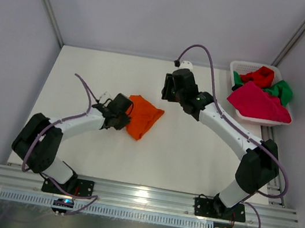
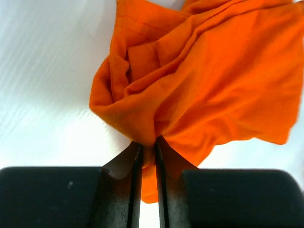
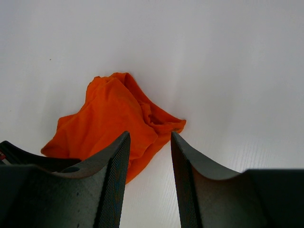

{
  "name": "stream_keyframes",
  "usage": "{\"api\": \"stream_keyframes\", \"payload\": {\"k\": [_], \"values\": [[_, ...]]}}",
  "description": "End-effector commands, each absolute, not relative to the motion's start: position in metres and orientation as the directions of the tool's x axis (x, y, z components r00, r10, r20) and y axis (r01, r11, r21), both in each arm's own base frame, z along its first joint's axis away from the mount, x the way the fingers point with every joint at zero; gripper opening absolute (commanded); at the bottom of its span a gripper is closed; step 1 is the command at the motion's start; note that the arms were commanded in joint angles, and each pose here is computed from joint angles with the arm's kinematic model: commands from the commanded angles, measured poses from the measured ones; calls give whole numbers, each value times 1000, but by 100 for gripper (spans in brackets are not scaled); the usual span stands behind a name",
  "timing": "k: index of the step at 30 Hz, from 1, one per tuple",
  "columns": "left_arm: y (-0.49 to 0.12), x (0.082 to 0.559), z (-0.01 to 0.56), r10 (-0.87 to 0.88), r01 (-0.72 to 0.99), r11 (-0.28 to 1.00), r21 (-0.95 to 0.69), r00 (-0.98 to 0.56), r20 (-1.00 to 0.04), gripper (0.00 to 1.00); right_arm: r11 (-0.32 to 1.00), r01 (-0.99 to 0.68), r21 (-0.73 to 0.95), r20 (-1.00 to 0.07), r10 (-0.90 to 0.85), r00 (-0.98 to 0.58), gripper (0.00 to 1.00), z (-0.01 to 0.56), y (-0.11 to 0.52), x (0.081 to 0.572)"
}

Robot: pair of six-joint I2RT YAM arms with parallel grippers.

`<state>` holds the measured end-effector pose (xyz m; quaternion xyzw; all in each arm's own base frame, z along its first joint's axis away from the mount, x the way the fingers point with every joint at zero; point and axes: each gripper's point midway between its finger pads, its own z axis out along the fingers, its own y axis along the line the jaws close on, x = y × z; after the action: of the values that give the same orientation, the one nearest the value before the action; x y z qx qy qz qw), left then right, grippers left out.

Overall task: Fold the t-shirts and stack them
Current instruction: Put the neatly folded tshirt into the corner of the board with the left arm

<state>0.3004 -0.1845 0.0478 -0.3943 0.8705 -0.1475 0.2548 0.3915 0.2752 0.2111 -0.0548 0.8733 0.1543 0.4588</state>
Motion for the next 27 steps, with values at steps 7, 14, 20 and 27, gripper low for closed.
{"api": "stream_keyframes", "payload": {"k": [7,14,20,27], "values": [[-105,330,93,-666,-701,682,-209,-478,-573,15,946,-226,233,-855,88,-512,44,240,264,395],[-53,354,81,-563,-738,670,83,-578,-591,13,952,-217,216,-858,79,-508,44,241,253,395],[-20,392,65,-548,-724,666,179,-638,-541,10,961,-196,195,-858,70,-510,44,238,237,393],[18,436,67,-575,-728,668,154,-636,-515,6,973,-164,165,-857,59,-512,44,236,213,394]]}}
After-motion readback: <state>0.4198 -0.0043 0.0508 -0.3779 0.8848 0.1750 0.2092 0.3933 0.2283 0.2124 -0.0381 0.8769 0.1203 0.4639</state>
